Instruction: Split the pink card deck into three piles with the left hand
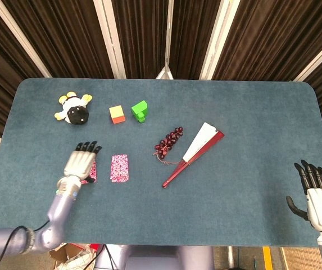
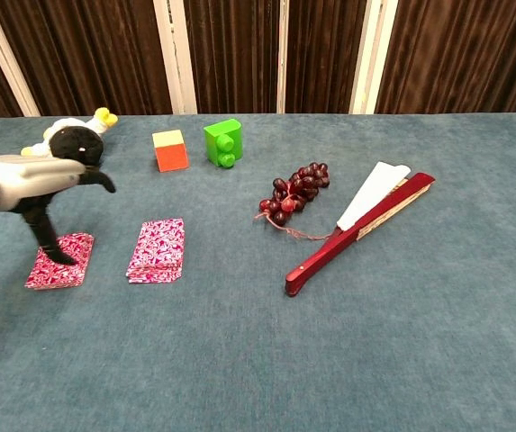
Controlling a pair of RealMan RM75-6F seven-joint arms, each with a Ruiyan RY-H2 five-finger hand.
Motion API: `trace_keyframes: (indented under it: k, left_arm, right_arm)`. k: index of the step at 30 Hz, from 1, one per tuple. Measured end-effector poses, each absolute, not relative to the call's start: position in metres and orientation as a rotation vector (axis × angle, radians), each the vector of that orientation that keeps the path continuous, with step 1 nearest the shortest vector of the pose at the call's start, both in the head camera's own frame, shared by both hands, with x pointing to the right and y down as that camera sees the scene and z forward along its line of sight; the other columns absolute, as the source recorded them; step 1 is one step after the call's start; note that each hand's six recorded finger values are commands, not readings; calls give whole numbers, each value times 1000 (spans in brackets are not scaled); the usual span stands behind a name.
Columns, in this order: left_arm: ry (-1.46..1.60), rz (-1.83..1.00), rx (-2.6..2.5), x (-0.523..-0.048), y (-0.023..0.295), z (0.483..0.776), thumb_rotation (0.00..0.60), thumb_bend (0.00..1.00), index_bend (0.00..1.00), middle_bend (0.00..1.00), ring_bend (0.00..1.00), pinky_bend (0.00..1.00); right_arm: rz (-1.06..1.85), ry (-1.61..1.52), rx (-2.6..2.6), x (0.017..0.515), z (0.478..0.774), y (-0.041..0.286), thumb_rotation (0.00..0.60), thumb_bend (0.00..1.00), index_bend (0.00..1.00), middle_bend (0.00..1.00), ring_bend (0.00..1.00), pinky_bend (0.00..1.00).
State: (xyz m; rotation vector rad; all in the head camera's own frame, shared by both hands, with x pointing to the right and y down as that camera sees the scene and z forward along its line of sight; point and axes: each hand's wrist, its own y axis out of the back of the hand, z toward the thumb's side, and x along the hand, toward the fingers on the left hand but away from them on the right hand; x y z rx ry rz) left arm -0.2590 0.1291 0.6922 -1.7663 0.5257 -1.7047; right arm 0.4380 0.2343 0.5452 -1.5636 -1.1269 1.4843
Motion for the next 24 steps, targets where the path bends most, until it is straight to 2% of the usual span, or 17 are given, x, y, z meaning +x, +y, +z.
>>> trace_keyframes:
  k: [11, 24]
  left_arm:
    - [481, -1718, -1787, -202, 125, 712, 600, 203, 184, 0, 0, 0]
    - [459, -1747, -1761, -192, 124, 724, 600, 232, 246, 0, 0, 0]
  right_arm:
    - [1476, -1133, -1579, 438, 545, 234, 600, 367, 0, 0, 0, 51]
    - [1476, -1137, -1586, 438, 545, 234, 600, 367, 0, 0, 0, 51]
